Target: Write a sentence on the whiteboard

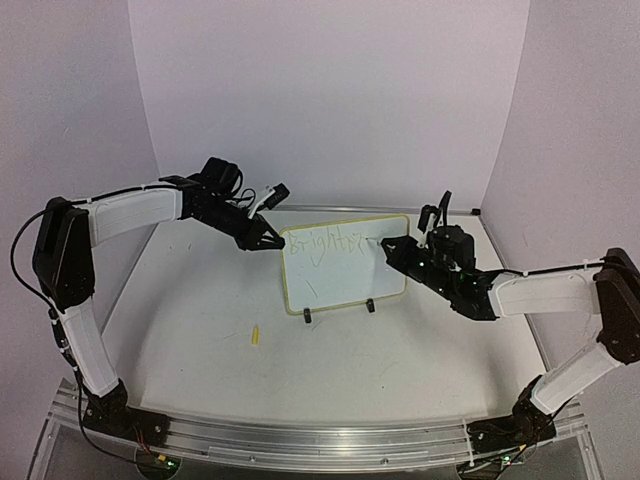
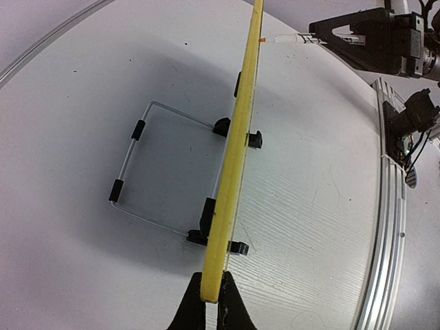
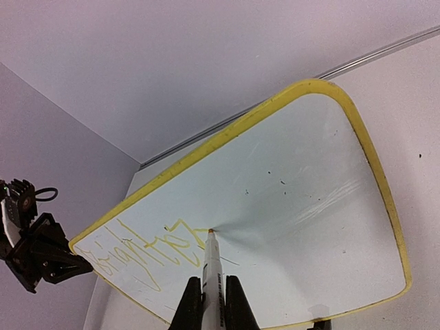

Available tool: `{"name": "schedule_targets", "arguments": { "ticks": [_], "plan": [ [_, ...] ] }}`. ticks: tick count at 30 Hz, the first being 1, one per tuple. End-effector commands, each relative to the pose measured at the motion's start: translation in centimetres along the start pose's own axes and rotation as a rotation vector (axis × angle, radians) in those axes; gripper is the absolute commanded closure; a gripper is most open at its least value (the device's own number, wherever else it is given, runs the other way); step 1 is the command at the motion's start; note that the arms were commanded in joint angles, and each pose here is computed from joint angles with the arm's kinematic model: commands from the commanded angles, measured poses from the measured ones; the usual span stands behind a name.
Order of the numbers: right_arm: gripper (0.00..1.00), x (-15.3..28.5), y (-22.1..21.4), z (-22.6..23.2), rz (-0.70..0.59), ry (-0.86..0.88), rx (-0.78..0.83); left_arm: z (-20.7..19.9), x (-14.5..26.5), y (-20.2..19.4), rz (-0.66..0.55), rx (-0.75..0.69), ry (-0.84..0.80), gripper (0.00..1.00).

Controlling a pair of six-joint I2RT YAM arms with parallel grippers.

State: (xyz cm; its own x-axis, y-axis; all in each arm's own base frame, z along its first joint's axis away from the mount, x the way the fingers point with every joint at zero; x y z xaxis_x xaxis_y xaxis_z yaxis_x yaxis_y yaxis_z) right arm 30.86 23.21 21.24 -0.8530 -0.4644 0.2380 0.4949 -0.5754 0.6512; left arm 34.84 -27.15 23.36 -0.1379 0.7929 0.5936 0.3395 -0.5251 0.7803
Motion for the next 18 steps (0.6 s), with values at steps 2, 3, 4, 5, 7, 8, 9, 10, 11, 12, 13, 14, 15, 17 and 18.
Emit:
{"name": "schedule_targets", "arguments": {
  "ticks": [2,3,4,5,7,8,9,10,11,12,13,14,15,17,18],
  "plan": [
    [1.0,1.4,1.7,1.6,-0.03,0.051,0.037,-0.4,1.1,0.8,-0.004,-0.057,0.042,1.0],
    [1.0,1.8,1.9,1.7,-0.029,0.056,0.043,-0.4,1.1,0.8,-0.003,-0.056,0.041,1.0],
    [1.0,2.1,2.1,1.8,-0.028,0.058,0.049,-0.5,1.0,0.7,-0.003,-0.055,0.04,1.0],
    [1.0,2.4,2.2,1.7,-0.024,0.062,0.054,-0.5,1.0,0.7,-0.003,-0.056,0.04,1.0],
    [1.0,3.0,2.6,1.7,-0.014,0.076,0.062,-0.5,1.0,0.7,-0.003,-0.054,0.039,1.0],
    [1.0,3.2,2.8,1.6,-0.011,0.082,0.066,-0.5,1.0,0.7,-0.003,-0.053,0.038,1.0],
    [1.0,3.5,3.0,1.7,-0.006,0.092,0.072,-0.5,1.0,0.7,-0.003,-0.053,0.038,1.0],
    [1.0,3.7,3.1,1.7,0.004,0.105,0.08,-0.5,0.9,0.7,-0.003,-0.054,0.037,1.0],
    [1.0,3.9,3.3,1.6,0.01,0.113,0.083,-0.5,0.9,0.7,-0.003,-0.054,0.037,1.0],
    [1.0,4.0,3.5,1.5,0.017,0.124,0.085,-0.5,1.0,0.7,-0.003,-0.054,0.037,1.0],
    [1.0,4.2,3.7,1.3,0.024,0.135,0.086,-0.5,0.9,0.7,-0.003,-0.054,0.036,1.0],
    [1.0,4.3,3.9,1.1,0.03,0.144,0.086,-0.6,0.9,0.7,-0.002,-0.054,0.036,1.0],
    [1.0,4.4,4.1,0.9,0.036,0.151,0.087,-0.6,0.9,0.7,-0.002,-0.055,0.036,1.0],
    [1.0,4.5,4.3,0.5,0.051,0.161,0.088,-0.6,0.9,0.7,-0.002,-0.056,0.036,1.0],
    [1.0,4.5,4.3,0.3,0.059,0.164,0.086,-0.6,0.9,0.7,-0.001,-0.056,0.035,1.0]
  ]
}}
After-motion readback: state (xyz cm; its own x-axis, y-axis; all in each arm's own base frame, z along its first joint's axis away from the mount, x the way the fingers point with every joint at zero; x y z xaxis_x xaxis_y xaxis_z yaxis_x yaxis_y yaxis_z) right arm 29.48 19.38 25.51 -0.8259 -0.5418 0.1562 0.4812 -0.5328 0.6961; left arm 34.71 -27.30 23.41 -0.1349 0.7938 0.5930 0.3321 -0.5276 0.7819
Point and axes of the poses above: each gripper's point midway between its finger pads, its own x axis back along the fingers, its own z axis along the line the jaws close on, y = z × x, the point moved 7 cm from there along x, back along the fingers, and after that the axes turned 5 degrees about -x, right-handed, at the moved point
